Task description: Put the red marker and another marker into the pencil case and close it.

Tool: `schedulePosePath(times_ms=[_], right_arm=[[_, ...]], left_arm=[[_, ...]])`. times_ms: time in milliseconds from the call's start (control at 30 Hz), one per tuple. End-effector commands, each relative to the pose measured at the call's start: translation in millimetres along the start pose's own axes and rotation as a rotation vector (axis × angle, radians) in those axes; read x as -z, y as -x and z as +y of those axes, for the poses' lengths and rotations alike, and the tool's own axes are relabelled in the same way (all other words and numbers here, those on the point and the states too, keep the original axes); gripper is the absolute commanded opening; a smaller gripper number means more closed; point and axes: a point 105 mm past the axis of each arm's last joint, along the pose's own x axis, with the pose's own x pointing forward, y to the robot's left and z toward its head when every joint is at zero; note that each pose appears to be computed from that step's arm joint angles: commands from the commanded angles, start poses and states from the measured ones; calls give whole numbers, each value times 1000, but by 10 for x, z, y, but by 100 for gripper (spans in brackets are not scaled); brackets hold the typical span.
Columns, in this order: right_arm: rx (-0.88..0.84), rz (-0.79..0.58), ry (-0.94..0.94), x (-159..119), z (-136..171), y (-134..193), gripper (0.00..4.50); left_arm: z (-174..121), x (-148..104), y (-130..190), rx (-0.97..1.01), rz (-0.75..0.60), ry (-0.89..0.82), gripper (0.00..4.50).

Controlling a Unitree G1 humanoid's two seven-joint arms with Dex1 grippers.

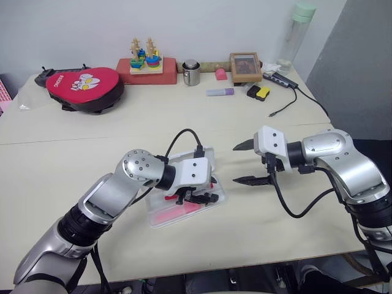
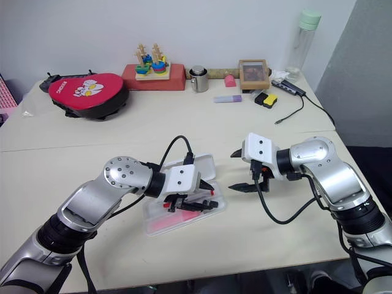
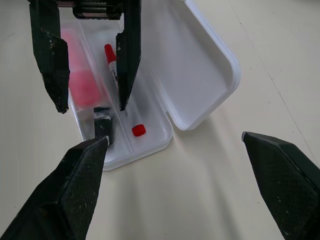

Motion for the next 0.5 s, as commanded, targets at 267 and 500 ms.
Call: schedulePosePath(times_ms=[267,500], right_arm=[[25,-19,49,-109,-23,77,450],[21,-11,53,-91,-15,87,450]], left_arm=[[131,-333,191,-87,-87,-66,449],[90,-483,538,-89,-183,22,449]])
